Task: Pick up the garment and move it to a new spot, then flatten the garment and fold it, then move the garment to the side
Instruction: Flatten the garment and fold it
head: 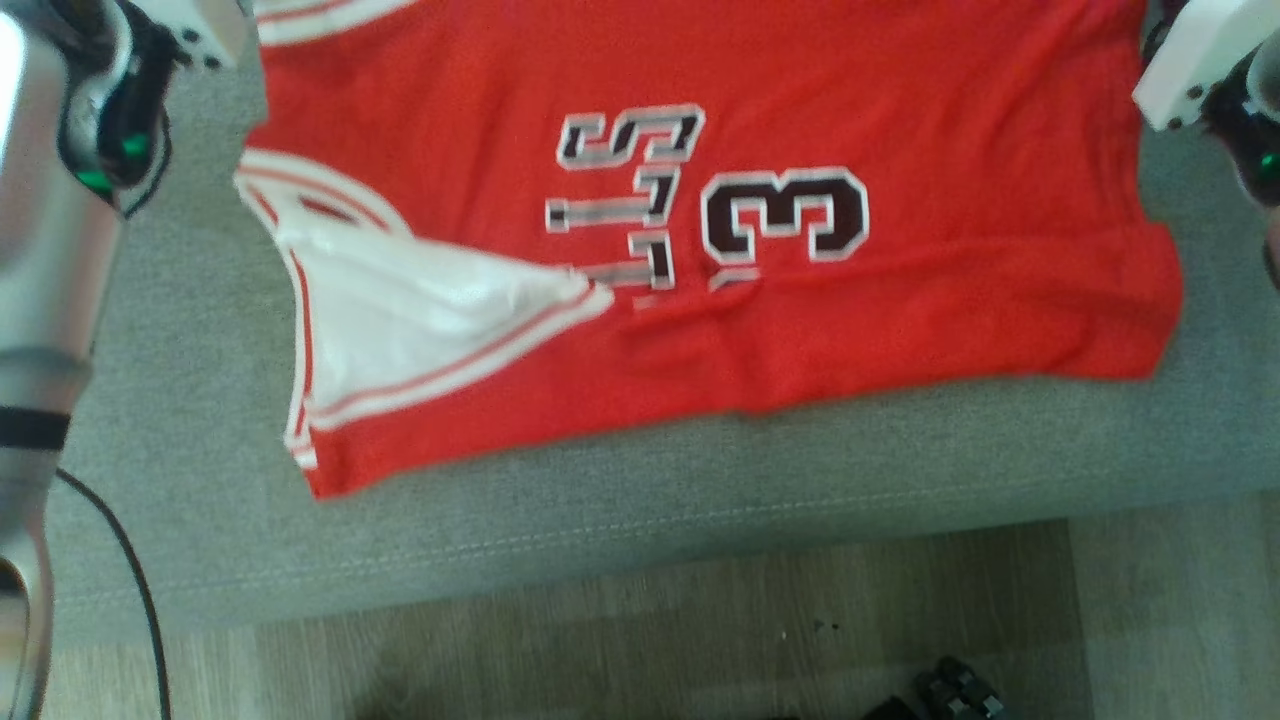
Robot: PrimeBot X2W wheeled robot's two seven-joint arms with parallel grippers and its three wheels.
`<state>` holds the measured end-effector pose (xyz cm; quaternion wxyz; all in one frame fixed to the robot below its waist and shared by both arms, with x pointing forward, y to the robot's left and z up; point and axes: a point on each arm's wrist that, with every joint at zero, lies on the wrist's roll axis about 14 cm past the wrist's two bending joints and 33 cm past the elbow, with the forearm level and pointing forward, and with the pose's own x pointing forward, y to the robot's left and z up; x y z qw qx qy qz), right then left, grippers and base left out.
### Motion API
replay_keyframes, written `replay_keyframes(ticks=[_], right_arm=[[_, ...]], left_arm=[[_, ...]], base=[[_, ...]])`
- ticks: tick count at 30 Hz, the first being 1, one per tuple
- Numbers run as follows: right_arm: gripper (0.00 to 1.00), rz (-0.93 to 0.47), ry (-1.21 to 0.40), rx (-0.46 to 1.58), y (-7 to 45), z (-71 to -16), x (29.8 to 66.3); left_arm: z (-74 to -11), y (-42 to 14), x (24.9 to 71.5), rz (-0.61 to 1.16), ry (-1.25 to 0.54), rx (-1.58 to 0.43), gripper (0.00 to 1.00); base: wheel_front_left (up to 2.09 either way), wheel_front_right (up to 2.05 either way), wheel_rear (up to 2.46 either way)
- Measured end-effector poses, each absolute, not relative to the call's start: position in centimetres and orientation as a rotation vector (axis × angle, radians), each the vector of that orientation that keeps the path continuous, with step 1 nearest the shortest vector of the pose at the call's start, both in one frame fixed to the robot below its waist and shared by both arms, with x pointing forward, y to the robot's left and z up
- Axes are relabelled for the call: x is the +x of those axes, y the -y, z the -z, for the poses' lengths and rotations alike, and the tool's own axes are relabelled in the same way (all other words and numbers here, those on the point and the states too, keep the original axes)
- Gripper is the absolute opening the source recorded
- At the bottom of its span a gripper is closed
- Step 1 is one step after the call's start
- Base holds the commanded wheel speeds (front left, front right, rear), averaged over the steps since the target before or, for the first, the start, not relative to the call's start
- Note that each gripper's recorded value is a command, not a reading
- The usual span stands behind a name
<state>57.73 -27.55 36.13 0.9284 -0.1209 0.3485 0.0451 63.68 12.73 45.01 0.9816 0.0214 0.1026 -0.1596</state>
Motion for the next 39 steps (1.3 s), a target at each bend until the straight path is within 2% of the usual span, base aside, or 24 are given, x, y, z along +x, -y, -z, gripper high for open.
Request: replay_keyframes(ticks=[7,17,30,35,39], right_arm=[[0.00,-0.099,-0.557,-0.300,27.6,-38.8,60.0],[0.00,-0.096,-0.485,-0.265,26.6,-40.1,59.5],[0.00,-0.113,-0.396,-0.232,26.2,-42.4,56.6],[0.00,-0.121,-0.400,-0.226,26.3,-42.6,55.1],[0.00,-0.140,-0.469,-0.217,26.2,-41.2,53.1]], left_arm=[[-46.8,-13.7,65.2,0.262,-0.129,0.005,0.00],[-47.0,-12.9,63.7,0.310,-0.116,0.000,0.00],[-49.8,-13.2,58.4,0.387,-0.069,0.054,0.00],[-48.8,-13.6,54.8,0.442,-0.149,0.129,0.00],[-47.5,-13.5,51.1,0.511,-0.245,0.206,0.00]], base=[[0.00,0.00,0.00],[0.00,0.00,0.00],[0.00,0.00,0.00],[0.00,0.00,0.00],[0.00,0.00,0.00]])
